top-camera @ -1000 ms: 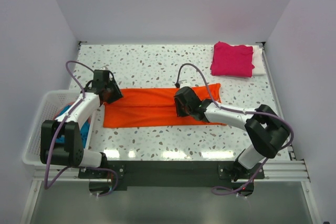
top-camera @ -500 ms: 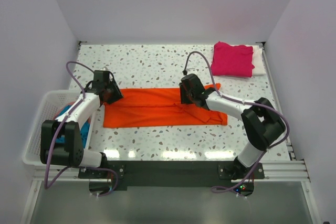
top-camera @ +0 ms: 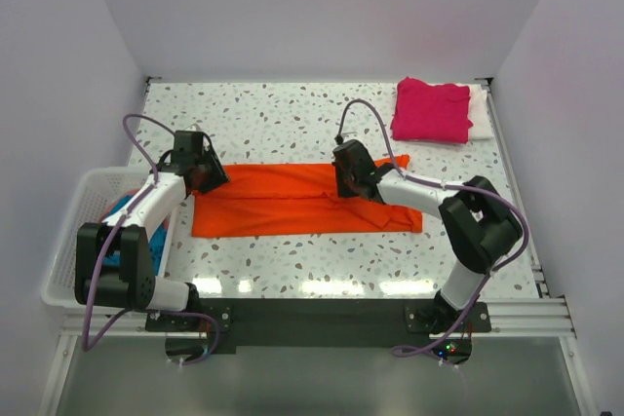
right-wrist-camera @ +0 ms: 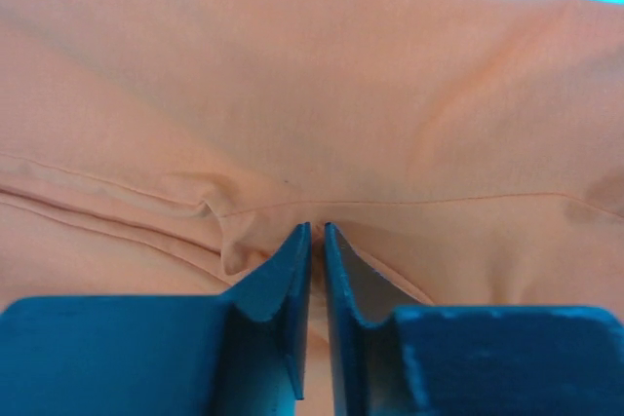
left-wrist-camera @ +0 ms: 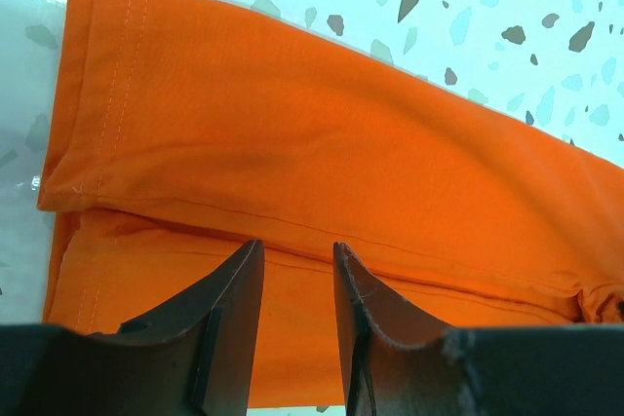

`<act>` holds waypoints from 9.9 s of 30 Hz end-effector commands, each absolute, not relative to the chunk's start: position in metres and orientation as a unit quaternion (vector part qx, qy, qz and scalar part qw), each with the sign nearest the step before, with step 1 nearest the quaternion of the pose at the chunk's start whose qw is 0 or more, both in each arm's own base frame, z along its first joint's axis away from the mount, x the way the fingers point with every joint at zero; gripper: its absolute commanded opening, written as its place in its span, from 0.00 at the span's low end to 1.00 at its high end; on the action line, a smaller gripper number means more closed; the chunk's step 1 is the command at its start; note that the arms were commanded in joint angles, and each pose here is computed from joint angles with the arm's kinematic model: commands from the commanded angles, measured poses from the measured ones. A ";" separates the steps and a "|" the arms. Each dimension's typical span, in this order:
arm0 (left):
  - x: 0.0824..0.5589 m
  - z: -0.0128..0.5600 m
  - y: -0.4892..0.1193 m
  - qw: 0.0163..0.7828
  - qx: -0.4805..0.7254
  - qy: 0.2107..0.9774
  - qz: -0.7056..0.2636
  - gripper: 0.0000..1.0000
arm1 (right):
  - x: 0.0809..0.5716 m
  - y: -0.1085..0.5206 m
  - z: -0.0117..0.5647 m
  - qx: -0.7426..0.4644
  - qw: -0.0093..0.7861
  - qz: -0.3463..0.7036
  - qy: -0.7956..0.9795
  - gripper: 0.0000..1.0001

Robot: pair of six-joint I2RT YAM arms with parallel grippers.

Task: Fold and stack the t-shirts
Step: Fold the tshirt

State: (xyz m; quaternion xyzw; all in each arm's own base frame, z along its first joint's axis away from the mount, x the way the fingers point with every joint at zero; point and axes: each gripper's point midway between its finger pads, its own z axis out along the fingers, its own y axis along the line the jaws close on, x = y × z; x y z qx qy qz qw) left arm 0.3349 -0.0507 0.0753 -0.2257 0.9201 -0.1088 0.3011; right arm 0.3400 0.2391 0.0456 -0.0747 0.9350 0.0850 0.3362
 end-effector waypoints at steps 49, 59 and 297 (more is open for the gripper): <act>0.342 0.099 -0.079 0.324 -0.137 0.928 -0.118 0.51 | 0.291 0.242 0.117 -0.004 0.401 0.141 0.905 0.59; 0.306 0.058 -0.122 0.289 -0.087 0.952 -0.042 0.44 | 0.310 0.140 0.080 0.089 0.344 0.068 0.932 0.64; 0.426 0.102 -0.266 0.359 -0.040 0.908 -0.215 0.63 | 0.428 0.173 0.098 0.126 0.349 0.165 0.914 0.61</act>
